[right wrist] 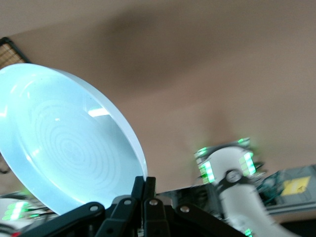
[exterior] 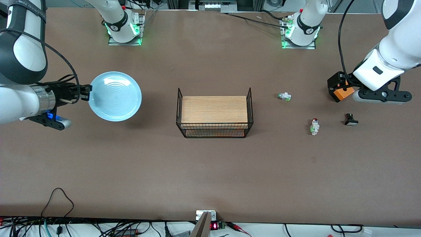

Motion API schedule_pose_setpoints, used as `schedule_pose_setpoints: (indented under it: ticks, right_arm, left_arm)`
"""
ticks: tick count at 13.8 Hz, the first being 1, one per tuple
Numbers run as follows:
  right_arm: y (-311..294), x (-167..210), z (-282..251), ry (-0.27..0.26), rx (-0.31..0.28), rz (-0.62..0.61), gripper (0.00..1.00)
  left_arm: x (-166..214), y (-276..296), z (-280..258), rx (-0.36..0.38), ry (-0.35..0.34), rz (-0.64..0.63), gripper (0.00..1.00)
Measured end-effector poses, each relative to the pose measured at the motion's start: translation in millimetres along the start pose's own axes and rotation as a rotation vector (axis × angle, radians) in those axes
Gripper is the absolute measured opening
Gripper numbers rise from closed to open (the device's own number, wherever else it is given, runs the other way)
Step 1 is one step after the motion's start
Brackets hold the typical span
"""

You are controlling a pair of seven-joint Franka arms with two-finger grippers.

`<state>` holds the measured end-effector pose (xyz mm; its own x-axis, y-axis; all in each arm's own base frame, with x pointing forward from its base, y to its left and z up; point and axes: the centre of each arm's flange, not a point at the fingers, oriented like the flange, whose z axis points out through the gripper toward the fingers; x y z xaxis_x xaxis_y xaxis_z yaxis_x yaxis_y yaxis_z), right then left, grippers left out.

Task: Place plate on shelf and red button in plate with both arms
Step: 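Lift the plate with the right gripper and carry it toward the basket, then lower the plate into the wire basket with the right gripper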

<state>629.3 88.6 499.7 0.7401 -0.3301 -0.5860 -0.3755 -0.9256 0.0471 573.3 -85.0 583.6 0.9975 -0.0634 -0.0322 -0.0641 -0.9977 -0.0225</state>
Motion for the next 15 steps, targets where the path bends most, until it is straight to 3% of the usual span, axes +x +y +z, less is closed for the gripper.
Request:
schedule_pose_setpoints:
  ticks: [4,8,15]
  right_arm:
    - [-56,-37,14,-0.009,-0.019,0.103,0.03]
    - [-114,-101,17,0.058,-0.047,0.163,0.03]
    - [-197,-170,29,0.187,0.057,0.227,0.03]
  left_arm:
    - [0,0,0,0.000,0.000,0.000,1.00]
    - [0,0,0,0.000,0.000,0.000,1.00]
    - [0,0,0,0.000,0.000,0.000,1.00]
